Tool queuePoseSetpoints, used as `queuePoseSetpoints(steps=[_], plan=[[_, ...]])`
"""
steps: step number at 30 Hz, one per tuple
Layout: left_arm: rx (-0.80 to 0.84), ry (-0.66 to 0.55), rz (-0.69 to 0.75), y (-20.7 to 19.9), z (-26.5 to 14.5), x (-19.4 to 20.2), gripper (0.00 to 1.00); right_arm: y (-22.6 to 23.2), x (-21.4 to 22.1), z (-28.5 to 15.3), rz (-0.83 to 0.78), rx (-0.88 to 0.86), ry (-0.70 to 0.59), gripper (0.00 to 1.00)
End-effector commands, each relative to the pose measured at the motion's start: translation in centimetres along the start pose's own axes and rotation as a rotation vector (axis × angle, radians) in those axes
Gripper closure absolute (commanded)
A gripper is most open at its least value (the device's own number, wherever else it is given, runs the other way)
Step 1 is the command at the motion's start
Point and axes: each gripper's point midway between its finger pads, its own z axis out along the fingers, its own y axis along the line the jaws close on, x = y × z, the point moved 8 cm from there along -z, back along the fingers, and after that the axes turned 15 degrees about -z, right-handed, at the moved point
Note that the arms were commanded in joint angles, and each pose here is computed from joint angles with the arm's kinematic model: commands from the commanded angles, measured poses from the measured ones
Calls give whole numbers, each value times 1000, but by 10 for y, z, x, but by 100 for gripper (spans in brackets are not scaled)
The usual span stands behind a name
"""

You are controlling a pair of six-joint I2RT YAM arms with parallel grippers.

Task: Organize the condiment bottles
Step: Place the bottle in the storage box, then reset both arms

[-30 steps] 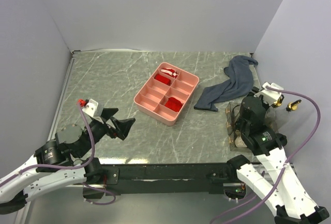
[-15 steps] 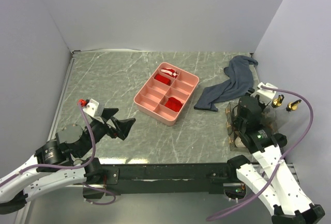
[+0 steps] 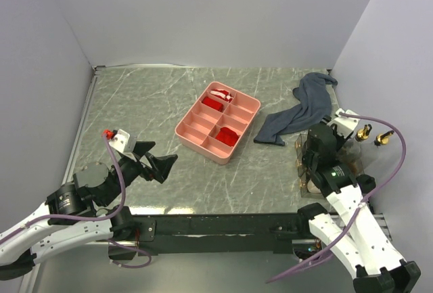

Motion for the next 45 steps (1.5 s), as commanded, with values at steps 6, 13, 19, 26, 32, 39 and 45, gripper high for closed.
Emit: queuePoseSetpoints(steps=[6, 13, 19, 26, 32, 39, 45], plan=[[30, -31, -18, -5, 0, -5, 3, -6, -9, -1, 119, 39, -34, 42], [22, -31, -20, -3, 0, -4, 3, -11, -25, -12, 156, -24, -31, 20], [11, -26, -18, -3, 2, -3, 3, -10, -41, -18, 137, -85, 8, 0], [22, -42, -38, -10, 6, -9, 3, -14, -83, -27, 130, -123, 49, 0], [20, -58, -63, -17, 10, -18, 3, -12, -147, -41, 174, -283, -2, 0], [43, -82, -127, -27, 16, -23, 3, 48, -147, -80, 194, -963, -70, 0], [34, -108, -183, -30, 20, -25, 3, 83, -121, -106, 167, -1240, -27, 0]])
